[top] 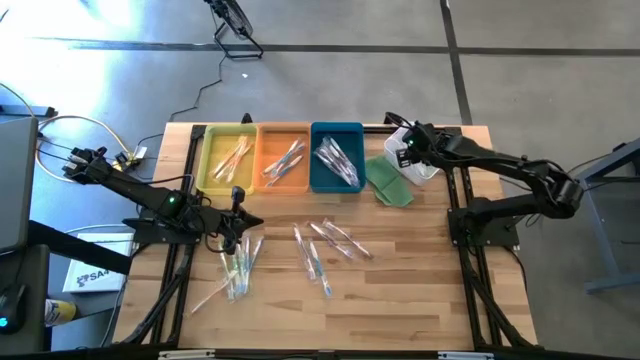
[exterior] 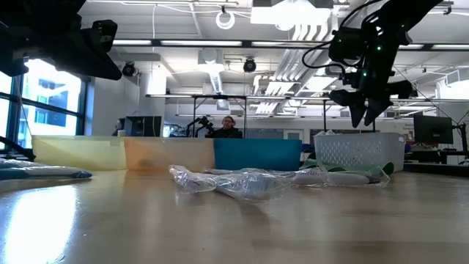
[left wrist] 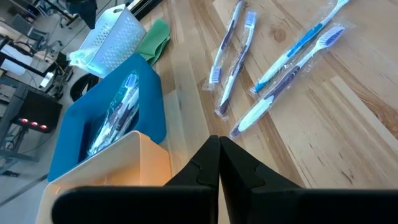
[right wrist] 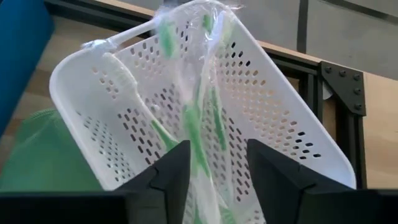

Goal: Pick & Place Toothbrushes
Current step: Put the purple toothbrush into the blue bin

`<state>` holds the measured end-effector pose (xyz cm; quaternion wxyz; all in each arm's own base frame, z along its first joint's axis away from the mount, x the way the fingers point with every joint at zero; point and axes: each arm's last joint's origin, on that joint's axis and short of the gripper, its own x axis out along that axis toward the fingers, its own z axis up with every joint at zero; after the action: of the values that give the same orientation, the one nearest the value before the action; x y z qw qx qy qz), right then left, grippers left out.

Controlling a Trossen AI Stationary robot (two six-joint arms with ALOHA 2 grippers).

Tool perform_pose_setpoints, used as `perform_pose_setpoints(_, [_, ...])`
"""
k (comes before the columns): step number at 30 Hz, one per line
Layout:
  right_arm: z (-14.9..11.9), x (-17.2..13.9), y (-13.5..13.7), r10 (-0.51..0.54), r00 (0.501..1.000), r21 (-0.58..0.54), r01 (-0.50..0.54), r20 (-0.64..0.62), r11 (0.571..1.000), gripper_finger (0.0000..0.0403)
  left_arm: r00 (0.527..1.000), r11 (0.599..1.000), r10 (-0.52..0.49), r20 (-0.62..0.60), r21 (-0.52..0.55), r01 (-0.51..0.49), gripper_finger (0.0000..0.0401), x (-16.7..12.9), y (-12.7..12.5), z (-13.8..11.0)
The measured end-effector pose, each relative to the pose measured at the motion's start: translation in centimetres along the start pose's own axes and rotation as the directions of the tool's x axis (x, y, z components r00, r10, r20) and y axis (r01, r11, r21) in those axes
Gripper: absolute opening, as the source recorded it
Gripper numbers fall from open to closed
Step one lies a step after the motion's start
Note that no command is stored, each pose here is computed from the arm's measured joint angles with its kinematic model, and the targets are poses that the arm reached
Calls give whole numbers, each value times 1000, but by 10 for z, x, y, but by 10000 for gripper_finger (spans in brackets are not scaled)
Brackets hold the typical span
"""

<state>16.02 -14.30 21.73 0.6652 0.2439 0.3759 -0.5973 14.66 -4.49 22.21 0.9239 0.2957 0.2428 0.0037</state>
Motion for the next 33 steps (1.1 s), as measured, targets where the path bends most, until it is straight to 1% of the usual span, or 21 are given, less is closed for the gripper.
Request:
perform_pose_setpoints(3, [1, 0, 1, 8, 1000, 4, -8, 5, 1000, 161, 1000, 1000, 0, 0, 0, 0, 3, 0, 0, 0])
perform_pose_setpoints(5, [2, 0, 2, 29, 999, 11, -30, 14, 1000, 161, 1000, 1000, 0, 0, 0, 0, 3, 0, 0, 0])
perform_pose_setpoints(7, [3, -1, 5, 83, 996, 18, -84, 12, 996, 156, 1000, 1000, 0, 0, 0, 0, 3, 0, 0, 0])
perform_pose_setpoints(10, [6, -1, 11, 220, 975, 35, -219, -12, 975, 142, 1000, 1000, 0, 0, 0, 0, 3, 0, 0, 0])
perform_pose_setpoints(13, [6, -5, 21, 392, 919, 34, -391, -48, 920, 127, 1000, 1000, 0, 0, 0, 0, 3, 0, 0, 0])
perform_pose_setpoints(15, [5, -11, 30, 492, 868, -15, -494, -59, 869, 117, 1000, 1000, 0, 0, 0, 0, 3, 0, 0, 0])
perform_pose_setpoints(17, [3, -17, 40, 564, 824, -71, -567, -59, 821, 106, 1000, 1000, 0, 0, 0, 0, 3, 0, 0, 0])
perform_pose_setpoints(19, [0, -25, 50, 617, 785, -116, -618, -50, 777, 94, 1000, 1000, 0, 0, -1, 0, 3, 0, 0, 0])
perform_pose_setpoints(24, [-13, -48, 74, 723, 690, -205, -712, -30, 671, 66, 1000, 1000, 0, 0, 0, 0, 3, 0, 0, 0])
perform_pose_setpoints(28, [-29, -67, 90, 787, 615, -295, -761, -45, 578, 50, 1000, 1000, 0, 0, 0, 0, 3, 0, 0, 0])
perform_pose_setpoints(30, [-37, -76, 96, 795, 605, -330, -759, -39, 561, 39, 1000, 1000, 0, 0, 0, 0, 3, 0, 0, 0])
perform_pose_setpoints(33, [-50, -88, 102, 791, 612, -376, -738, -21, 561, 16, 1000, 1000, 0, 0, 0, 0, 3, 0, 0, 0])
